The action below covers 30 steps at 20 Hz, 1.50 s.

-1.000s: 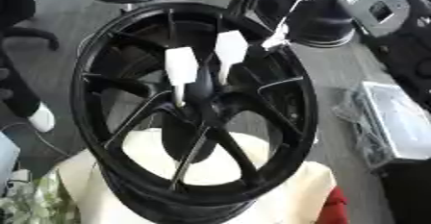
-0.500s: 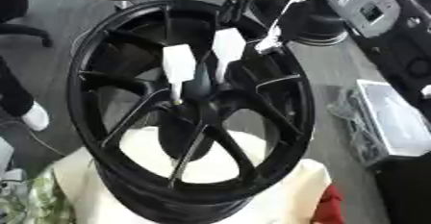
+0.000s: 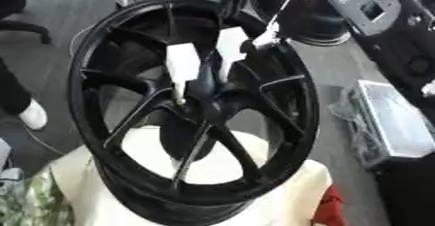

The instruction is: Pull the pin out of the wheel hub.

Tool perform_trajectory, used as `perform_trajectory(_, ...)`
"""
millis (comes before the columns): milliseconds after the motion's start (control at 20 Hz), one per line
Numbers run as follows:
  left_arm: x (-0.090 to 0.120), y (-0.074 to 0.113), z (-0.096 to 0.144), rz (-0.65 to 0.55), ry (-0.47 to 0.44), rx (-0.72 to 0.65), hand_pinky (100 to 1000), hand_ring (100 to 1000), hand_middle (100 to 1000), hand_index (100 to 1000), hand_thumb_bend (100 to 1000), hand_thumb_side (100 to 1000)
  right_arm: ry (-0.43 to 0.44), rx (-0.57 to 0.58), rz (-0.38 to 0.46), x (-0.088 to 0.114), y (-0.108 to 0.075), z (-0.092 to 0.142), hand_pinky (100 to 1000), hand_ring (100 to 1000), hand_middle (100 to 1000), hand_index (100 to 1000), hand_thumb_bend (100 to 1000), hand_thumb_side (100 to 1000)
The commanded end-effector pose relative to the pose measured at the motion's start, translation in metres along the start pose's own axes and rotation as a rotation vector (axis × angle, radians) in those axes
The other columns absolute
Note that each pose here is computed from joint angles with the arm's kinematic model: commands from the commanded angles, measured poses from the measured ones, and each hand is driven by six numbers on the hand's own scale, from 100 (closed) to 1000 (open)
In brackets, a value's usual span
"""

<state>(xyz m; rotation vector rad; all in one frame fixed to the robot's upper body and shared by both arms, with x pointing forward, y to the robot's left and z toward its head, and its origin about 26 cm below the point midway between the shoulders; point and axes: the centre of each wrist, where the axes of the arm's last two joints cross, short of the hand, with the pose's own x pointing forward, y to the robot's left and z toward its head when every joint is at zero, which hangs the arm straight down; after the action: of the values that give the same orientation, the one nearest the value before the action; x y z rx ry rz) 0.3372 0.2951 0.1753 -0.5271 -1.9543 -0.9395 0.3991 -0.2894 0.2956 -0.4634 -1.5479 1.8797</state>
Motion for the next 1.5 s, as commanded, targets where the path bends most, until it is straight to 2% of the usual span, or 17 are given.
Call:
perform_trajectory(50, 0.008, 0.004, 0.000, -0.035, -0.001, -0.013, 844, 921, 857, 872, 112, 789, 0.017, -0.022, 0.021, 0.000, -0.009, 0.009, 777, 757, 741, 843, 431, 446)
perform_trajectory(1050, 0.010, 0.003, 0.001, -0.066, -0.003, -0.018, 845, 924, 859, 873, 110, 800, 0.054, -0.009, -0.020, -0.016, 0.003, 0.011, 772, 746, 724, 827, 407, 421)
perform_trajectory(1500, 0.010, 0.003, 0.001, -0.076, -0.003, -0.019, 847, 926, 856, 873, 107, 799, 0.052, -0.030, -0.047, -0.018, 0.004, 0.011, 759, 720, 648, 773, 356, 388)
